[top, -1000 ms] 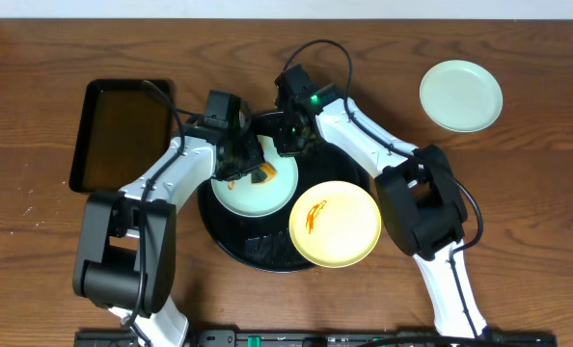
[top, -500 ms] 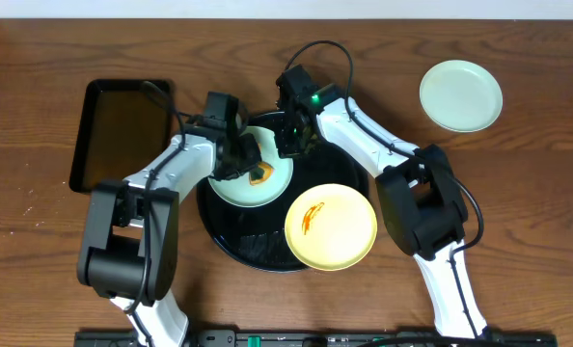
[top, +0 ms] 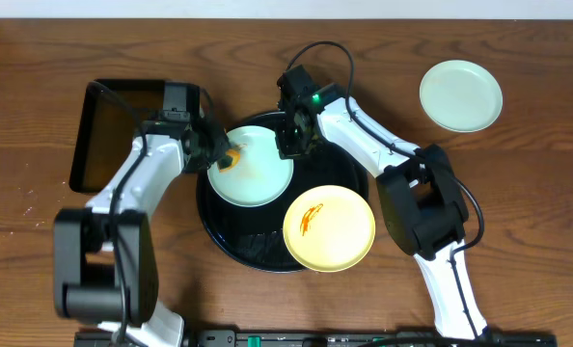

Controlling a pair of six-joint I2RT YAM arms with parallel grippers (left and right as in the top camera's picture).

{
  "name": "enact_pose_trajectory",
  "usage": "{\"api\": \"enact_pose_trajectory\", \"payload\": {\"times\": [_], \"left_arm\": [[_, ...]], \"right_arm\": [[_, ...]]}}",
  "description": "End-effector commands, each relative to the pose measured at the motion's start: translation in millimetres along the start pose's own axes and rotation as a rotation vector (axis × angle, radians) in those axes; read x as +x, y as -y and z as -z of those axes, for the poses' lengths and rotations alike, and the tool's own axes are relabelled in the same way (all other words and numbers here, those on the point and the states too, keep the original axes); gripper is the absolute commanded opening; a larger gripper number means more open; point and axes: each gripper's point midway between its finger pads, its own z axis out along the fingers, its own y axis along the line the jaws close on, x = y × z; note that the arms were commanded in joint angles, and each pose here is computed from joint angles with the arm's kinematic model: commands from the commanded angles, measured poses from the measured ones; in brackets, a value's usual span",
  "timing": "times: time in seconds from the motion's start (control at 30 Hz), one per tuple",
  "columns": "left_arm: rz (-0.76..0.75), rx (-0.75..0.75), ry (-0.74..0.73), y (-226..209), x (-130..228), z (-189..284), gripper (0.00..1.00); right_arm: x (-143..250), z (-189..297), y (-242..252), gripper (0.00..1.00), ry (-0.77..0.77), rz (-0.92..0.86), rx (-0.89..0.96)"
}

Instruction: Clean dirty plates on tray and stack at the side

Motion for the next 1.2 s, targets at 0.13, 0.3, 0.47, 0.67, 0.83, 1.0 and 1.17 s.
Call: {"api": "enact_pose_trajectory", "payload": {"times": [0.13, 0.3, 0.47, 0.67, 0.83, 1.0, 1.17], "left_arm": [[-0.076, 0.095, 0.002, 44.4, 14.3, 1.8, 0.07], [-0.085, 0.14, 0.008, 56.1, 10.7, -23.9, 0.08], [-0.081, 0.128, -0.009, 51.2, 13.0, -40.2, 0.07], [-0.08, 0.124, -0.015, 49.9, 14.3, -41.8, 0.08], [-0.072, 0.177, -0.091, 56.1, 28.5, -48.3, 0.08], [-0.069, 0.305, -0.207, 75.6, 49.1, -41.2, 0.07], [-0.103, 0.318, -0.214, 78.5, 52.6, -26.3, 0.07]], "right_arm": [[5.4, -8.0, 12.5, 0.01, -0.018, -0.012, 0.05], [13.0, -7.9, 2.8, 0.01, -0.056, 0.065, -0.011], [32.7, -5.8, -0.7, 0.01, -0.139, 0.16, -0.054], [44.4, -1.8, -8.3, 0.01, -0.189, 0.219, -0.122], [46.0, -0.5, -8.3, 0.01, -0.198, 0.213, -0.122], [42.9, -1.1, -1.9, 0.01, -0.188, 0.175, -0.086], [40.7, -1.5, 1.0, 0.01, -0.18, 0.156, -0.068]]}}
